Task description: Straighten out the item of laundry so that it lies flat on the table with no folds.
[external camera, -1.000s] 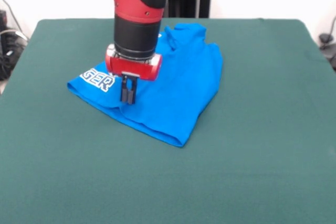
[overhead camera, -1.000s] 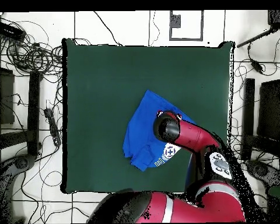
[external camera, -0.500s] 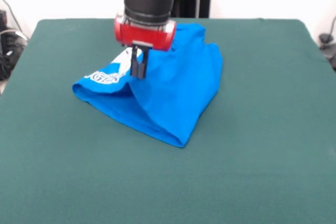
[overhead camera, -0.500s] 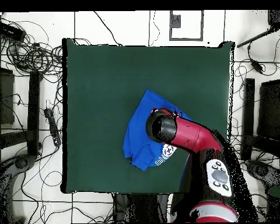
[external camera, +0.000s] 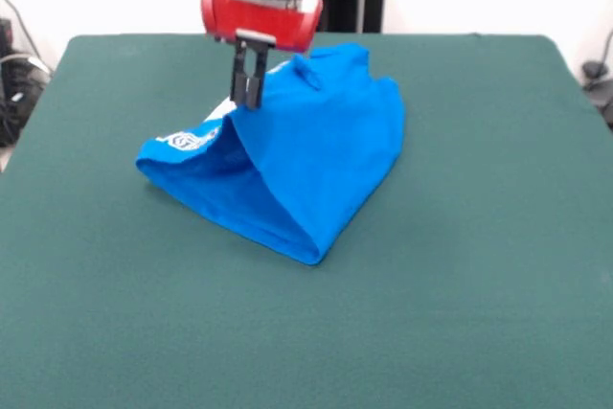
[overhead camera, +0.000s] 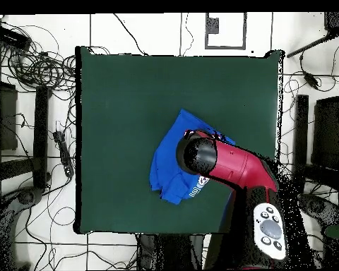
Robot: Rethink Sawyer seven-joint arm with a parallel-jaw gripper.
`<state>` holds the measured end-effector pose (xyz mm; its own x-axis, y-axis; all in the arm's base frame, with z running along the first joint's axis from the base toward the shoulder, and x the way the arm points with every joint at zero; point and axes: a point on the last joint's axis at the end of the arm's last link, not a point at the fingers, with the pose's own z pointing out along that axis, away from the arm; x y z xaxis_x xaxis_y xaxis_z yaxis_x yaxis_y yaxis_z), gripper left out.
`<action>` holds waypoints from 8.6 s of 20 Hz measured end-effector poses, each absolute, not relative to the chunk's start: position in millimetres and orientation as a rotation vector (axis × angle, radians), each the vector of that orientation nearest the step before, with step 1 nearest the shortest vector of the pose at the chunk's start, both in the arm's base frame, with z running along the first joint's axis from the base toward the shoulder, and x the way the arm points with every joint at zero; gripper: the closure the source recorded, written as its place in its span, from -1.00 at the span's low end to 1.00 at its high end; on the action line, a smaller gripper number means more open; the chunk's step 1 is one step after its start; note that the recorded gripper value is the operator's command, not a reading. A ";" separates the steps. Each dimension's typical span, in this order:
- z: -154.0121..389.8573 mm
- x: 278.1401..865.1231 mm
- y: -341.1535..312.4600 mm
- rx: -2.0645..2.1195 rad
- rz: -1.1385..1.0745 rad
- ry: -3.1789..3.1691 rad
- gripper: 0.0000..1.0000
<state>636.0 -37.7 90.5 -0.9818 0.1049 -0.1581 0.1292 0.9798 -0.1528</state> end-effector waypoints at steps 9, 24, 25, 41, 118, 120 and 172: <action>152.6 638.5 -36.8 0.199 -0.232 2.964 1.00; 242.5 633.4 -33.1 0.233 -0.192 2.963 1.00; 246.3 632.8 -32.8 0.235 -0.190 2.965 1.00; 311.6 629.7 -89.8 0.380 -0.159 3.018 1.00; 333.8 668.9 -189.8 0.411 -0.210 2.906 1.00; 333.2 670.3 -198.1 0.424 -0.214 2.902 1.00; 204.0 668.3 -234.6 0.433 -0.182 2.938 1.00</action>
<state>668.3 -234.6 204.0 -0.9440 0.2754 -0.1815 0.2957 0.9505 -0.0959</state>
